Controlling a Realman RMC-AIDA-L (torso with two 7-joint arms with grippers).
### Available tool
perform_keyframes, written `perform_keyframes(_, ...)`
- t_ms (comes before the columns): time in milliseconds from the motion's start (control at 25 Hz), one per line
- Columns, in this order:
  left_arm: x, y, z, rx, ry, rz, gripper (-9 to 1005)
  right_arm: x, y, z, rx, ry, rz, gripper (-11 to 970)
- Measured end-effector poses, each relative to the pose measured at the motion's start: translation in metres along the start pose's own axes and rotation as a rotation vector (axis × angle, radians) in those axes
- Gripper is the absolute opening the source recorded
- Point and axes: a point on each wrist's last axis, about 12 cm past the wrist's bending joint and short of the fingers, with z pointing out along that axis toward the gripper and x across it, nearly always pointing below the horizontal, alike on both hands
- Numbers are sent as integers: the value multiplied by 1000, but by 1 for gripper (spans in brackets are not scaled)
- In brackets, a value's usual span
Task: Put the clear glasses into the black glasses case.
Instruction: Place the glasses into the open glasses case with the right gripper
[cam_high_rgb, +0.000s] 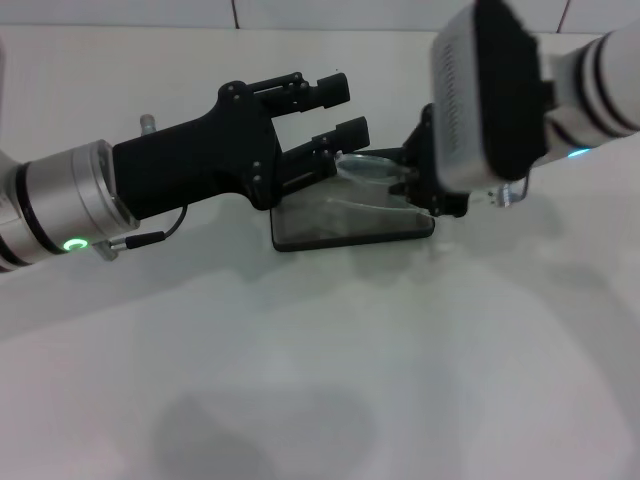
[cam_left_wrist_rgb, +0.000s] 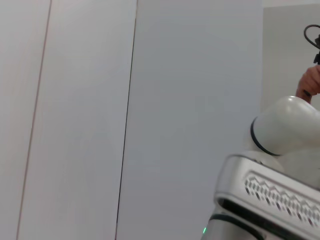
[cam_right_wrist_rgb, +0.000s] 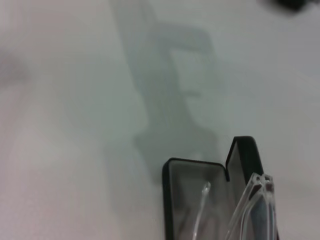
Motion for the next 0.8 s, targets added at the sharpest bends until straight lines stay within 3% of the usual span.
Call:
perform_keyframes(520,1,6,3,-30,21,8,484,-13,28,45,164,36,-242,171)
perform_keyframes(800,1,6,4,-30,22,9,484,-13,34,50,189,33,-282,173)
